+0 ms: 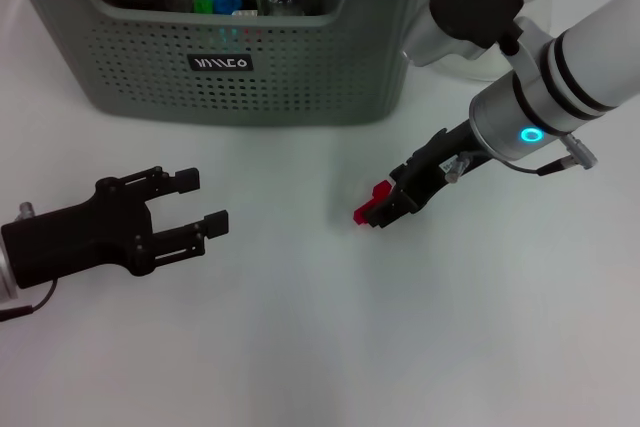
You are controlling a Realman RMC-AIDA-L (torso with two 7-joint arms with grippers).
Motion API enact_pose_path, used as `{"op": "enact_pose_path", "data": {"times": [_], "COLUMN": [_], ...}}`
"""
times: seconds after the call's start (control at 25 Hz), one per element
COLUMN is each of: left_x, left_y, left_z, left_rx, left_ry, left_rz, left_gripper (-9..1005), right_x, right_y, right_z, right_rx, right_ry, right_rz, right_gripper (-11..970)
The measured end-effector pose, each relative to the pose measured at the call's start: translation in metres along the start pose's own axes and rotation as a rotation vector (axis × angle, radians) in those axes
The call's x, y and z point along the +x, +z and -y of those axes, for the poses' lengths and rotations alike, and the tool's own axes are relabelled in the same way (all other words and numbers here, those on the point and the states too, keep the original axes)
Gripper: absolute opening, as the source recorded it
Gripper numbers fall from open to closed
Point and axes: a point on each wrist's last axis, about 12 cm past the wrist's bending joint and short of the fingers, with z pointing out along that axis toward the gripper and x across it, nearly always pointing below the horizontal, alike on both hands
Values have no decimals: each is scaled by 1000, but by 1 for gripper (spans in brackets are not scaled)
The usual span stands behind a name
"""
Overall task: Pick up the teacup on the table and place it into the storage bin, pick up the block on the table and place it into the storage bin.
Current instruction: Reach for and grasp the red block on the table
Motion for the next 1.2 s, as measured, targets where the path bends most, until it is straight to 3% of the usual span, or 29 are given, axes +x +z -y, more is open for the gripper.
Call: {"op": "enact_pose_path", "data": {"times": [1.2], "left_x": [2], "left_y": [-2], "left_z": [-1], "left_rx": [-16], "left_ry": [-2], "left_rz": [-6], "left_gripper": [739], "right_x": [-28], "right_y": [2], "right_z": [-9], "right_rx": [62], "right_ry": [-42], "right_rz": [-109], "right_gripper": [778]}}
